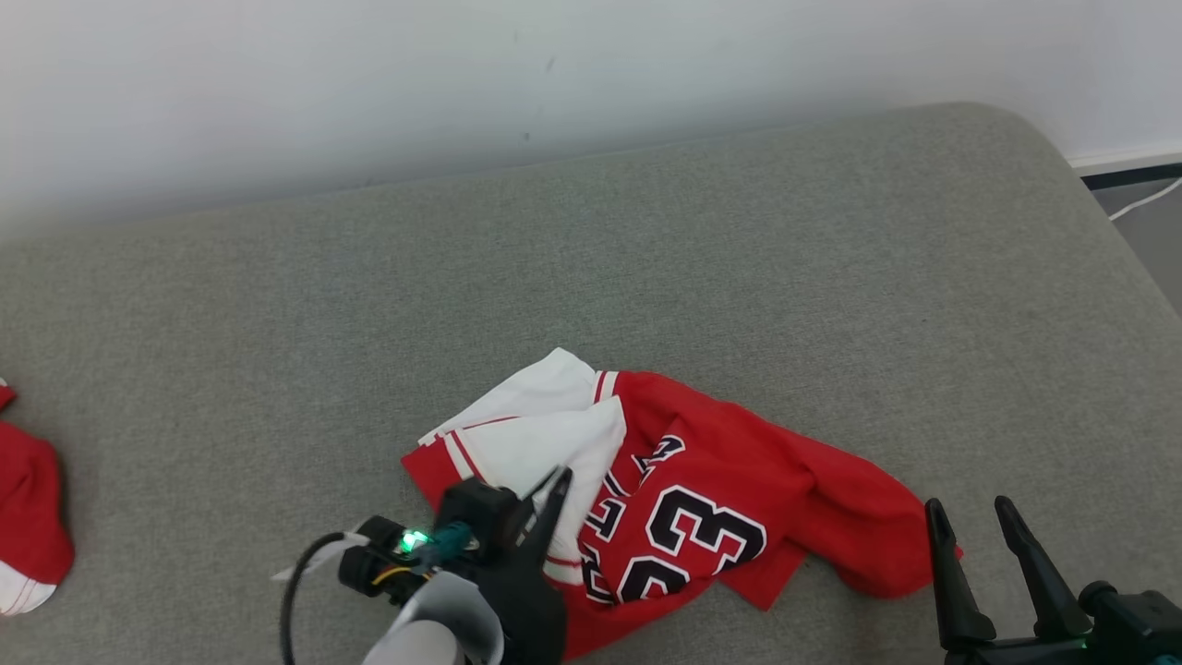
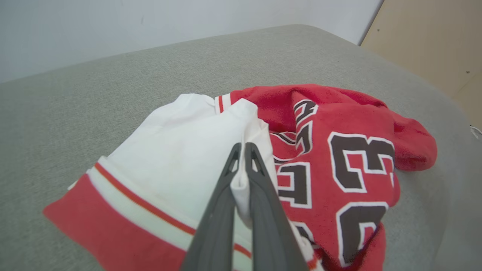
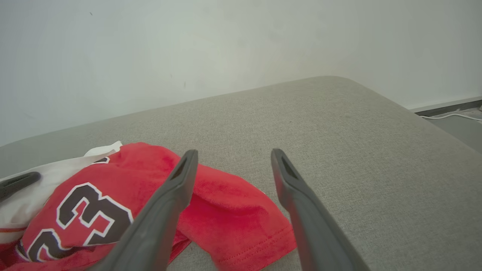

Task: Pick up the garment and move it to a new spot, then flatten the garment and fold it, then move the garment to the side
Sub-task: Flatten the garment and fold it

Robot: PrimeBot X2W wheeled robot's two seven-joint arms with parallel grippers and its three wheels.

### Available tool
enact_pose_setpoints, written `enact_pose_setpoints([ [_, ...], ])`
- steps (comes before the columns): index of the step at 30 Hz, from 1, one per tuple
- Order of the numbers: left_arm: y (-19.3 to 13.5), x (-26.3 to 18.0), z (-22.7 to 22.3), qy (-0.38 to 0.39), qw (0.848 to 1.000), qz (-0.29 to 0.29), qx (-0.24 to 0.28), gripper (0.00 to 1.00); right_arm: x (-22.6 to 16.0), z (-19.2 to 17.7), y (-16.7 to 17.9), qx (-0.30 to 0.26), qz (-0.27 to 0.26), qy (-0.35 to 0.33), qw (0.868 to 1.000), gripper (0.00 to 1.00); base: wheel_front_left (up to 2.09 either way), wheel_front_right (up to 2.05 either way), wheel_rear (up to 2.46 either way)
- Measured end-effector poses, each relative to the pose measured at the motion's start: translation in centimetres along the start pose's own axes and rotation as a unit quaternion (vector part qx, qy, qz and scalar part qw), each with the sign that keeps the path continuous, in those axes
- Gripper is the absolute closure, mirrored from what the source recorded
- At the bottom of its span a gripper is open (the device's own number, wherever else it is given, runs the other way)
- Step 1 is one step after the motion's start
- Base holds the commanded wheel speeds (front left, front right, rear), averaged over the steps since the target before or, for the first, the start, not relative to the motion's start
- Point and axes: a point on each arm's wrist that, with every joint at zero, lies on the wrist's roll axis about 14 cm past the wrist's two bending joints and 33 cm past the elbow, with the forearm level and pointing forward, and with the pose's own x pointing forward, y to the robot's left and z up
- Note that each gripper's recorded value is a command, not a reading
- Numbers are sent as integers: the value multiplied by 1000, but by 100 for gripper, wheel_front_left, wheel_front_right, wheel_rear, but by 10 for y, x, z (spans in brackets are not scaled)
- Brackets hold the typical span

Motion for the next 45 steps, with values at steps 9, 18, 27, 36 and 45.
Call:
enact_pose_setpoints([
  [9,78,-18,46,-106,987,123,-5,100,13,4,0,2,5,-10,1000,0,0,0,0],
  [18,146,-81,37,-144,954,260,-34,100,25,1,-1,0,11,-5,1000,0,0,0,0],
  [27,150,-107,-20,-83,944,304,-101,0,36,8,-2,-10,19,-12,1000,0,0,0,0],
  [36,163,-133,-14,-85,938,333,-48,0,41,31,0,-34,30,-45,998,0,0,0,0],
  [45,154,-149,48,-157,938,306,41,0,39,49,34,-75,87,-70,991,0,0,0,0],
])
